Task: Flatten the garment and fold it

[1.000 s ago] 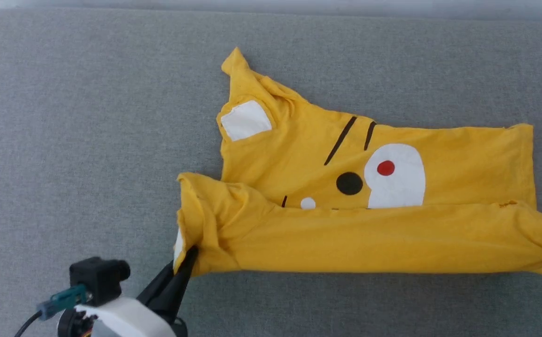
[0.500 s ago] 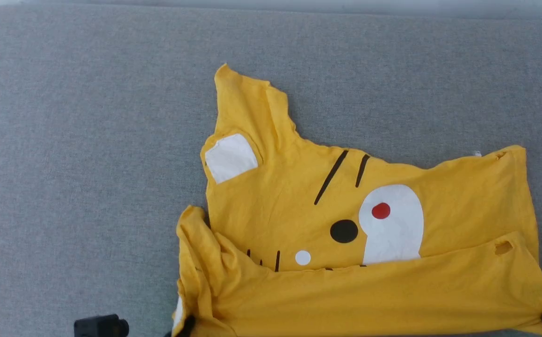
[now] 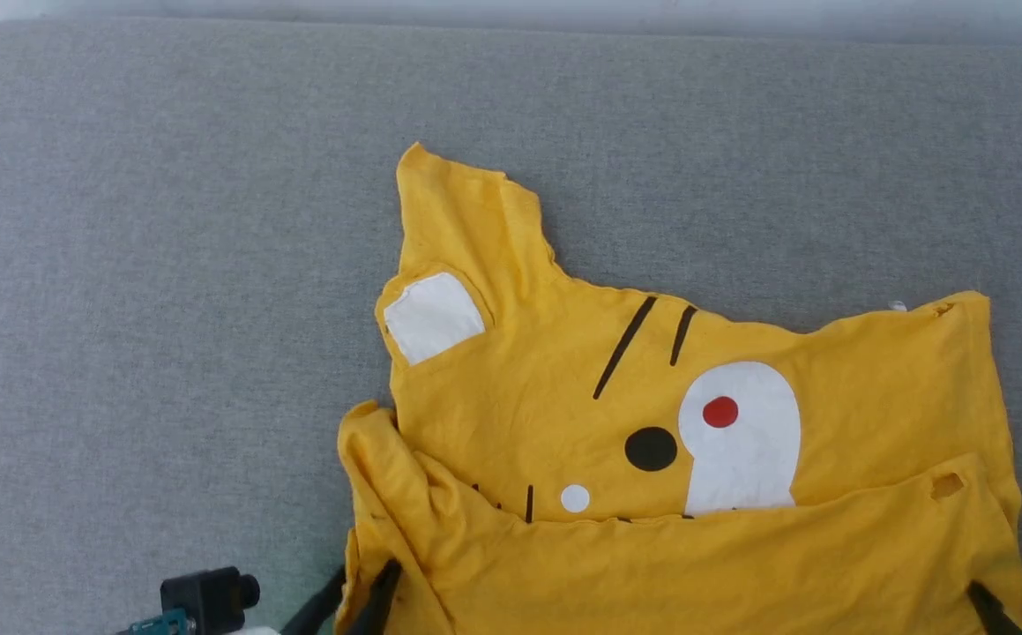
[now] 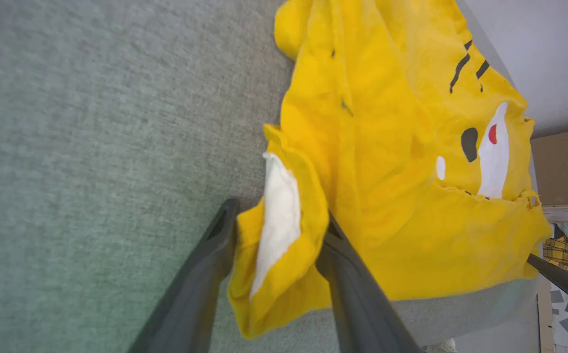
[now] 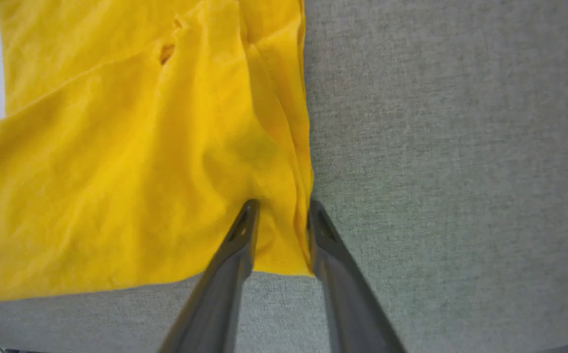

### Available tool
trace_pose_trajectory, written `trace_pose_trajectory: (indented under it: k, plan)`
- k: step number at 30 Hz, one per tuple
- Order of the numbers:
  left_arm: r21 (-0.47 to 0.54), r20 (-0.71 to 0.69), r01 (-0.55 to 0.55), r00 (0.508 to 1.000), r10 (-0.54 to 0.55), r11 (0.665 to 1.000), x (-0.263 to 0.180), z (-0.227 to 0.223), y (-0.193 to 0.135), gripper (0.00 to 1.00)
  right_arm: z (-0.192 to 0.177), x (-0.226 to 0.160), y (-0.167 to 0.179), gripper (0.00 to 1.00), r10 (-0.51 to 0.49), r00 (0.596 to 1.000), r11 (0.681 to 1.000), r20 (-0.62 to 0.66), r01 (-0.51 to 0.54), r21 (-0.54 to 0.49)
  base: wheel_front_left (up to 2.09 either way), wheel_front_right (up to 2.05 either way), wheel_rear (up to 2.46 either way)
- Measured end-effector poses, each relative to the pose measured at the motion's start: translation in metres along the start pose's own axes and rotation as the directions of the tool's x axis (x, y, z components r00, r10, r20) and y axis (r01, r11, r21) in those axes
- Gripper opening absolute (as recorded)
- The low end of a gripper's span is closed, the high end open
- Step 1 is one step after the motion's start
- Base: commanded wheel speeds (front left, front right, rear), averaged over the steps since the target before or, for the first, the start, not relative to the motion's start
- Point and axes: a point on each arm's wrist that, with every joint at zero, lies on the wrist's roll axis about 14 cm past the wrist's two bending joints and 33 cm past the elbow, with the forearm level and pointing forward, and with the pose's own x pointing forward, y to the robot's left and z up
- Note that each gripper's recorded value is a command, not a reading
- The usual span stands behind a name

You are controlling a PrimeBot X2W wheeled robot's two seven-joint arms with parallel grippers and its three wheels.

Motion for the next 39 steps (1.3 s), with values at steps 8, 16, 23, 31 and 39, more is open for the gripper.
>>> trace_pose_trajectory:
  k: [8,16,23,31,39]
  plan:
    - [0.043,0.216,0.024,0.976,-0.033,0.999,-0.004,0.055,-0.009,1.0,0.058,-0.012,0.007,1.0,0.043,0.971,0.999,0.234,-0.042,-0.012,0.0,0.0,0.0]
    - [0.292,0.666,-0.156,0.741,-0.084,0.944,-0.035,0.164,-0.023,1.0,0.156,-0.044,0.013,1.0,0.037,0.754,0.984,0.656,0.085,-0.154,0.0,0.0,0.0]
    - [0.386,0.665,-0.157,0.731,-0.156,0.909,-0.022,0.156,-0.047,1.0,0.146,-0.033,0.03,1.0,0.054,0.725,0.987,0.687,0.067,-0.149,0.0,0.0,0.0]
    - [0.656,0.52,-0.108,0.782,-0.344,0.747,0.021,0.217,-0.094,1.0,0.159,-0.016,0.042,1.0,0.102,0.729,0.975,0.677,0.062,-0.214,0.0,0.0,0.0]
    - [0.749,0.288,-0.006,0.904,-0.317,0.663,0.093,0.251,-0.109,1.0,0.164,0.024,0.056,1.0,0.141,0.761,0.969,0.633,0.024,-0.245,0.0,0.0,0.0]
